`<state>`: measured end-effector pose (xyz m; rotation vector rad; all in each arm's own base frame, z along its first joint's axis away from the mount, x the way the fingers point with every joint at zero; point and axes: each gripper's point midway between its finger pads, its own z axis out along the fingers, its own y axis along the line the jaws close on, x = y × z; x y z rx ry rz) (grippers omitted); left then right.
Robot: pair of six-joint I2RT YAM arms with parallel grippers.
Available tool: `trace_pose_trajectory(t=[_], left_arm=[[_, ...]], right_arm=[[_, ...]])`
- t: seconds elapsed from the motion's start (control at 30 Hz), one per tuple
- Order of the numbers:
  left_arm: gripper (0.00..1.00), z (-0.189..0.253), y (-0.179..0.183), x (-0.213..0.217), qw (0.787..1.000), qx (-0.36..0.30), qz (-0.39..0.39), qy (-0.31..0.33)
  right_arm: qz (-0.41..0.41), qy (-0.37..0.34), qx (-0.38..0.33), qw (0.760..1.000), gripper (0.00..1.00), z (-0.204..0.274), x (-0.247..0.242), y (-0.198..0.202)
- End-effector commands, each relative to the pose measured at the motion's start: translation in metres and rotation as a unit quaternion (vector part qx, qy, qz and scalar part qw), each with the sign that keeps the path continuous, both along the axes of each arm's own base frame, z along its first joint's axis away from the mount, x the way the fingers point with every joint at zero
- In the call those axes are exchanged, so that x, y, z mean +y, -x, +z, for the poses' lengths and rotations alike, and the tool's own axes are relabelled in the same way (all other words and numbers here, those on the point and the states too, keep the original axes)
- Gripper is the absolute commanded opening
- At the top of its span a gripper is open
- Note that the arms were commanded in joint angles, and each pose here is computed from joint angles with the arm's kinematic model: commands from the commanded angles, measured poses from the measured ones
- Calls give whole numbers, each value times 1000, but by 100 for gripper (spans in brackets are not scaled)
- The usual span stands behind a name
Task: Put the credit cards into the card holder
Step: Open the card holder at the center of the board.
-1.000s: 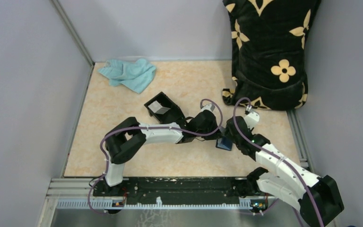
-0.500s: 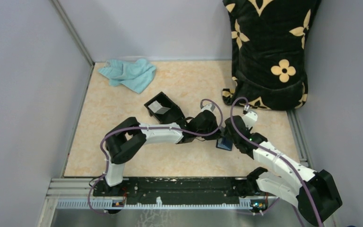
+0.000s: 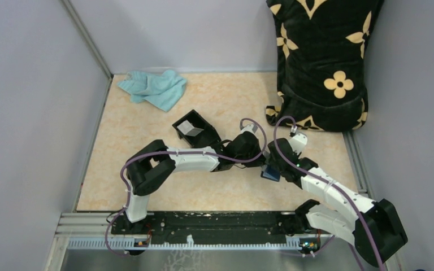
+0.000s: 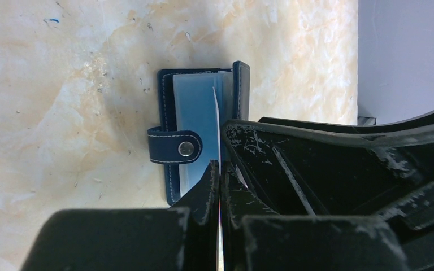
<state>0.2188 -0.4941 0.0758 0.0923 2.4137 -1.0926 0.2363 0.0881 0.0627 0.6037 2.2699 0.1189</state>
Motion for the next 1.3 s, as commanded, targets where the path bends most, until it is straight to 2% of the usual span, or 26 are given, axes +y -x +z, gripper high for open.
trace_pose_trajectory(t=[0.0, 0.3, 0.53, 0.73, 1.0, 1.27], left_arm=[[0, 15, 7, -16, 999, -5, -15, 41], [0, 10, 7, -18, 999, -1, -16, 44], [0, 5, 6, -22, 999, 1, -19, 45], [0, -3, 3, -17, 999, -2, -15, 30], [0, -22, -11, 8, 1000, 0, 10, -9], [0, -11, -34, 67, 996, -9, 81, -32]], right_arm=[[-4, 22, 17, 1000, 49, -9, -9, 3], [-13, 36, 19, 999, 27, -3, -18, 6], [-16, 49, 12, 999, 2, 10, -25, 7], [-9, 42, 0, 999, 0, 18, -25, 8], [34, -2, -23, 999, 0, 41, 1, -5], [97, -67, -36, 992, 0, 65, 43, -15]])
